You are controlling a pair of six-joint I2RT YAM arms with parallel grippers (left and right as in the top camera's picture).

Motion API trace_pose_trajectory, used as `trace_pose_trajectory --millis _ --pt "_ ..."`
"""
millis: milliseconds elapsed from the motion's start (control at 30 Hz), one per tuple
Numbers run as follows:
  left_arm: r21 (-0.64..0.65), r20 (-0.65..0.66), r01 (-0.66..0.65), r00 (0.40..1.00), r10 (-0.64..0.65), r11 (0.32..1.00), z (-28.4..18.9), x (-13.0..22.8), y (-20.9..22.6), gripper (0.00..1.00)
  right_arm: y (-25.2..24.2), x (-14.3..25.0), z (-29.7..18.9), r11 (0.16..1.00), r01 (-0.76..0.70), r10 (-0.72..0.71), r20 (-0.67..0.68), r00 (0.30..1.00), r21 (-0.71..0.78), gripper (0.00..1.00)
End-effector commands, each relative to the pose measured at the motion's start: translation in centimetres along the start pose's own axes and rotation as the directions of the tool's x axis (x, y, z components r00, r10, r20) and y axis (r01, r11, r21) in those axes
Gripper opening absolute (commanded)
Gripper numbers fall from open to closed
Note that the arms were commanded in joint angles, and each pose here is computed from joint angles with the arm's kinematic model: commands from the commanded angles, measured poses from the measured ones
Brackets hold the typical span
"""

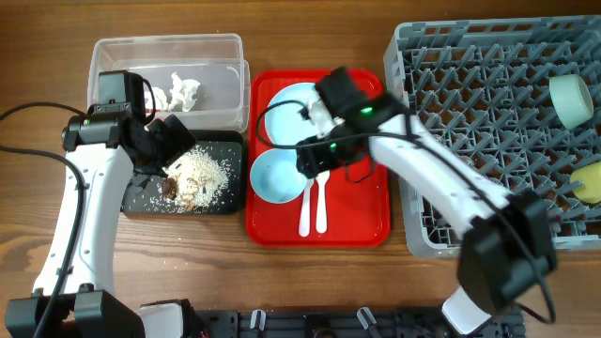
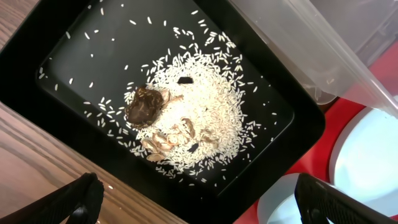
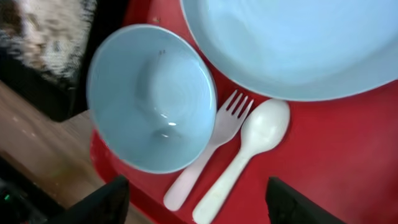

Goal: Sort waste into correct bins and load items into the dishwasher rack
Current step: 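Grasp the light blue bowl rim with the right gripper, then carry the light blue bowl into the grey rack and release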

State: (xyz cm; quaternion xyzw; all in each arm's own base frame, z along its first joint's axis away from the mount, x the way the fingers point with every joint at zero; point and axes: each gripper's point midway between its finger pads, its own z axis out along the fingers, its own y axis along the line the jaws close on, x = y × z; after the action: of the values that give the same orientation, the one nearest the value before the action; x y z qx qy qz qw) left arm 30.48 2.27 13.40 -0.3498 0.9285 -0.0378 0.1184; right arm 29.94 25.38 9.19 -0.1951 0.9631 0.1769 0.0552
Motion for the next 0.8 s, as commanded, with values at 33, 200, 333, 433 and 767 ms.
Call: trace_pose_trajectory --millis 33,200,333,433,767 --pt "0.014 0.002 0.022 1.000 -0.022 1.000 -0.3 0.0 0.0 1.00 -1.5 1.4 5.2 0.980 -0.170 0.180 -0.086 0.980 0.107 0.52" --pt "0.014 0.002 0.021 1.000 -0.021 1.000 -0.3 0.0 0.0 1.00 -2.2 1.5 7.6 0.972 -0.201 0.214 -0.106 0.971 0.120 0.22" --pt "0.015 0.003 0.022 1.000 -0.022 1.000 -0.3 0.0 0.0 1.00 -2.0 1.2 7.5 0.969 -0.221 0.232 -0.094 0.968 0.113 0.04" --pt "0.015 0.003 0.022 1.000 -0.022 1.000 -0.3 0.0 0.0 1.00 -2.2 -1.0 4.1 0.976 -0.203 0.205 -0.017 0.979 0.085 0.04" --pt "0.020 0.010 0.022 1.000 -0.022 1.000 -0.3 -0.2 -0.2 1.00 -23.1 -6.6 -26.8 0.580 -0.384 -0.138 0.551 0.823 0.718 0.04"
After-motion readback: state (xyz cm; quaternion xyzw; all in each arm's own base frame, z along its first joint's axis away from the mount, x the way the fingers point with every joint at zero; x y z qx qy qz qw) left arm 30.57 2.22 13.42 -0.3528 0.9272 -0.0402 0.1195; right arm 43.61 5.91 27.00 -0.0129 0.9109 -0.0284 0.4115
